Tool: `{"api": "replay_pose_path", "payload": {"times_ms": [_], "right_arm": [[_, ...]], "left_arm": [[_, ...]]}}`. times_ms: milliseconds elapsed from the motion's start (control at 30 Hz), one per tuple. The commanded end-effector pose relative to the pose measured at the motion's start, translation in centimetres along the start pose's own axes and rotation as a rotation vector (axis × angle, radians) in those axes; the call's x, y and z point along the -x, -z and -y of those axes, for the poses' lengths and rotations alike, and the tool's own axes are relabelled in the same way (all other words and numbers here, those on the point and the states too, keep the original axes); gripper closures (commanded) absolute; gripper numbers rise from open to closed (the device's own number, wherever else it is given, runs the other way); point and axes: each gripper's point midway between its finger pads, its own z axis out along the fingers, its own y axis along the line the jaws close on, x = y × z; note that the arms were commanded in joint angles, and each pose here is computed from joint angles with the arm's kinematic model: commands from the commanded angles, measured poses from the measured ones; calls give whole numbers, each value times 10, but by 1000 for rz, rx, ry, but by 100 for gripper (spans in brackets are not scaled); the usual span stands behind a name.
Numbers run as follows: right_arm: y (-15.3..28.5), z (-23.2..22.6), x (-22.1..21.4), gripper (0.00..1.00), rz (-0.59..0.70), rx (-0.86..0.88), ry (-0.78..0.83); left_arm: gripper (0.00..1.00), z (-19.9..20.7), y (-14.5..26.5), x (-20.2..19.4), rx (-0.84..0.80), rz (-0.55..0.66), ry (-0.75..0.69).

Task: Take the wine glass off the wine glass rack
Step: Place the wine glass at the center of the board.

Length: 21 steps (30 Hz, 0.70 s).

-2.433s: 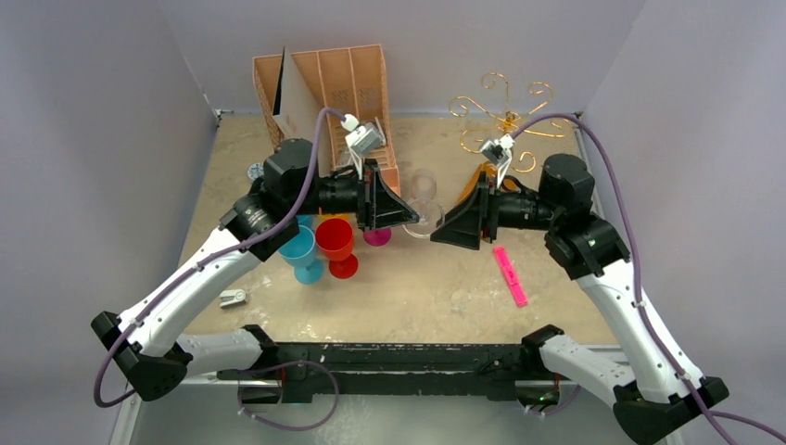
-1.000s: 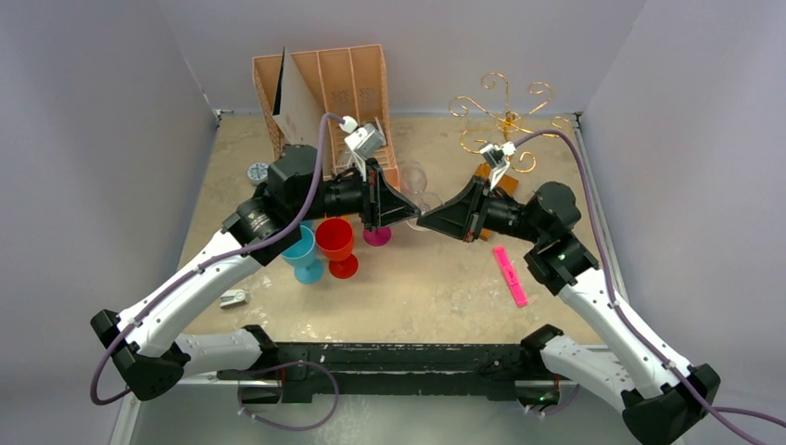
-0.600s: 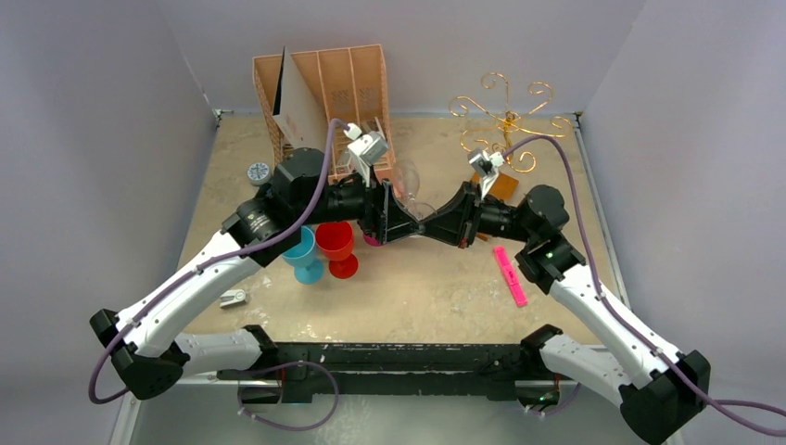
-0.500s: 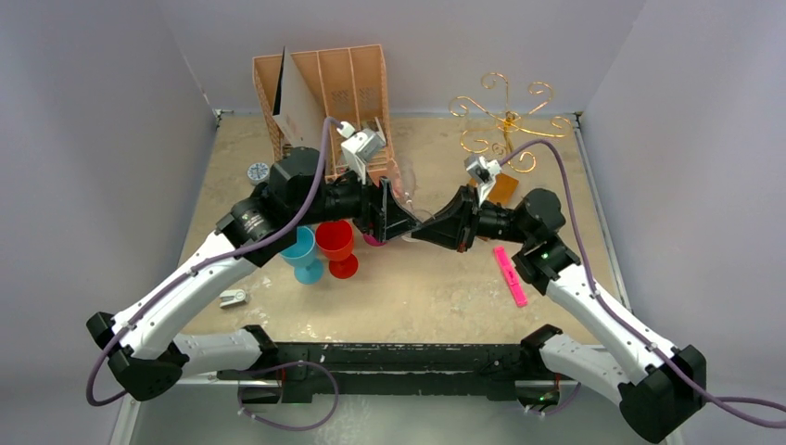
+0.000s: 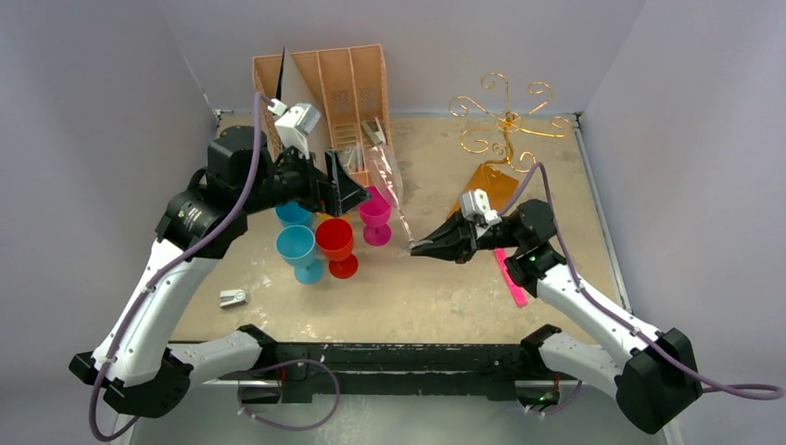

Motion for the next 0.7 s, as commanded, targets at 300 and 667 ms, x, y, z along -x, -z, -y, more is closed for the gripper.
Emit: {"api": "replay_pose_path", "payload": {"times_ms": [300,667], "right_arm": [[4,-29,11,100,83,132,325],[12,-47,0,100,78,131,299]], "left_arm": [[14,41,10,12,-246,-69,-99],[13,27,15,36,-306,-105,-134]]}}
